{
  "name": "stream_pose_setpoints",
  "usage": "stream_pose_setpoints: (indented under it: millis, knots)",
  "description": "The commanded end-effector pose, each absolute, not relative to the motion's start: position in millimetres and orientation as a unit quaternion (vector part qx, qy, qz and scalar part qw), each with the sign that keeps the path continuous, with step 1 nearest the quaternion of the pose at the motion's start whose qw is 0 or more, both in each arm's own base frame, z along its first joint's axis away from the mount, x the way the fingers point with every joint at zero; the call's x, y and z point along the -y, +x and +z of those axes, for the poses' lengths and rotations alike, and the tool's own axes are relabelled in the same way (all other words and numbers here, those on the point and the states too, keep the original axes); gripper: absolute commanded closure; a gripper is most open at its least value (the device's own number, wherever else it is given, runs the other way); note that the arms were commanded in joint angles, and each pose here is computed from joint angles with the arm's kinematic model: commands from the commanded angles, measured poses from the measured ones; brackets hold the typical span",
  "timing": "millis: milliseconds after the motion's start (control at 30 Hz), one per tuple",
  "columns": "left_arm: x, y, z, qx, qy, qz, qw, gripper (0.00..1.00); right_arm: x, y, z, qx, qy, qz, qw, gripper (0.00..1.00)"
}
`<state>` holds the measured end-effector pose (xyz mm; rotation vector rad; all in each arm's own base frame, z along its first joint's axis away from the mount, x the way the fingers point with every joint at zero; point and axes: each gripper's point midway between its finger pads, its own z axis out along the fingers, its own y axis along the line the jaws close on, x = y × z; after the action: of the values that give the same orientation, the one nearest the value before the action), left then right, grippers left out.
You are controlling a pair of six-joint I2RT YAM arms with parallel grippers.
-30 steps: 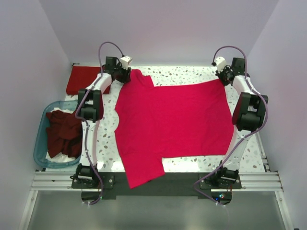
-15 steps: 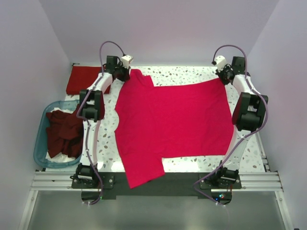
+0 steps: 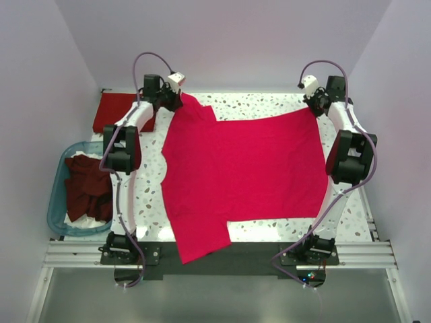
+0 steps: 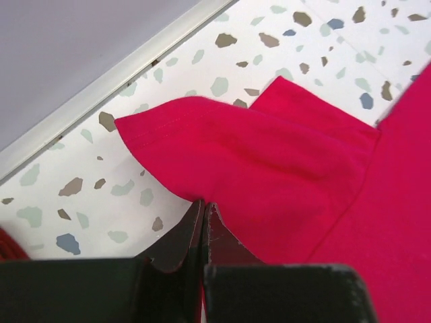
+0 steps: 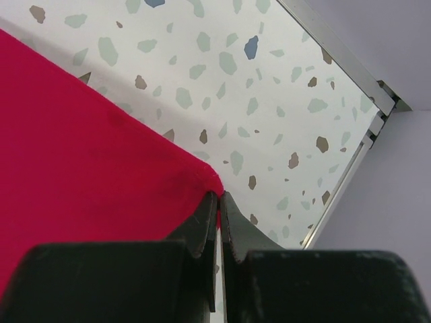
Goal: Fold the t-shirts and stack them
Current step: Fold the tshirt
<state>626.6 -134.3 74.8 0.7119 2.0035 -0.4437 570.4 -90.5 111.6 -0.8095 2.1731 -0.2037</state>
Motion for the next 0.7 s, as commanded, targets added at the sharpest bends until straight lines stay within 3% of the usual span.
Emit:
stream_pose_setpoints:
  millis: [0, 667]
  knots:
    - [134.4, 624.6, 157.3, -0.756, 0.331, -0.167, 0.539, 1.0, 85.6, 574.0, 142.9, -0.84, -0.339, -0.086, 0.414, 1.0]
    - [130.3, 530.6, 175.3, -0.744, 0.374, -0.167, 0.528, 1.0, 93.5, 558.7, 153.3, -0.82, -0.396, -0.048, 0.411, 1.0]
